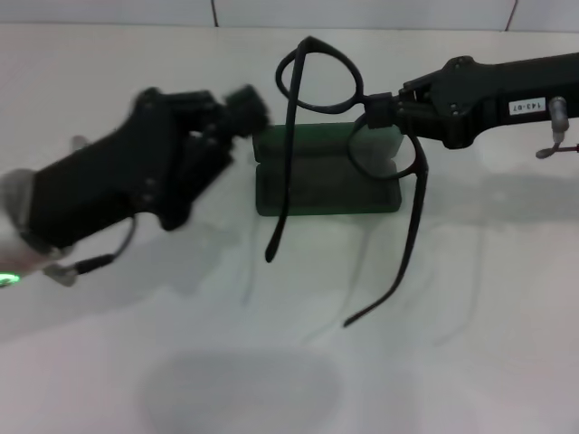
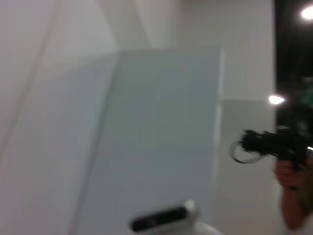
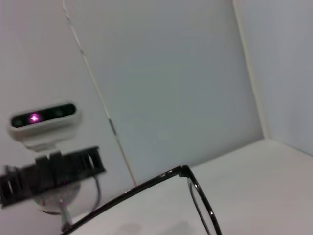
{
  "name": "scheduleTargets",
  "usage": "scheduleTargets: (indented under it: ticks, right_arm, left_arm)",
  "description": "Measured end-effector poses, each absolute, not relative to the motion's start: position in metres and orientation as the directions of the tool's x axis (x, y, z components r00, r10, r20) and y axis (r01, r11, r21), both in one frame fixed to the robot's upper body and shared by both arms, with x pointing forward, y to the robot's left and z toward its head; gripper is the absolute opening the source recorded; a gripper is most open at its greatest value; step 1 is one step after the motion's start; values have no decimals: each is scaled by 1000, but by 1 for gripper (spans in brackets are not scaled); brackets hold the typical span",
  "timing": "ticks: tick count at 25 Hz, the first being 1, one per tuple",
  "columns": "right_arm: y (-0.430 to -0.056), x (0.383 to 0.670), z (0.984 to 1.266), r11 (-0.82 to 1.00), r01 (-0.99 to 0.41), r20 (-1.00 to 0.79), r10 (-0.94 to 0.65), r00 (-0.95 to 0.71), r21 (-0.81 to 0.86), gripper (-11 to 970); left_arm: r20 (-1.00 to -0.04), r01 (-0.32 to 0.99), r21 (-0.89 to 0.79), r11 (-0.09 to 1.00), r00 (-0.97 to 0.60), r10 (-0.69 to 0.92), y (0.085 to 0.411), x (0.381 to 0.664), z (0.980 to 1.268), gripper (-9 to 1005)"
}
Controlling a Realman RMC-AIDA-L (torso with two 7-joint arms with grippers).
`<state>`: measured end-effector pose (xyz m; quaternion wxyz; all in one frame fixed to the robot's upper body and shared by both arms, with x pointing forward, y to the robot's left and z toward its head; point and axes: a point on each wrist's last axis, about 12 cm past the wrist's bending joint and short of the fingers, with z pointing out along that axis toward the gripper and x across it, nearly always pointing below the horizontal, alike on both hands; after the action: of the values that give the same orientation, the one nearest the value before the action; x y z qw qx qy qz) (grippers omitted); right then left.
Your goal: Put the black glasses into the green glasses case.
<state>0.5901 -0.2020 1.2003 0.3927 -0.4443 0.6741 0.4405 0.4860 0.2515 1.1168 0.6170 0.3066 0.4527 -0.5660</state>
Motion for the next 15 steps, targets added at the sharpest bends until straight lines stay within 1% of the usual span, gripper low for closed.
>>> scheduleTargets:
  ticks: [3, 5, 8, 15]
  right_arm:
    - [-198, 589, 1199, 180, -951, -927, -239, -289, 250, 36]
    - [-196, 587, 1199, 152, -955, -931, -227, -285, 255, 36]
    - [-192, 584, 1200, 104, -959, -940, -195, -281, 265, 36]
    - [-190, 580, 1202, 44, -961, -949, -155, -275, 271, 36]
  left_arm:
    - [-917, 988, -116, 98, -69, -393, 234, 490, 1117, 115]
    - [-920, 990, -121, 73, -85, -382, 225, 493, 1115, 81]
    - [-920, 988, -139, 70, -102, -379, 217, 497, 1111, 31]
    - [-926, 978, -175, 116, -123, -357, 211, 502, 1102, 35]
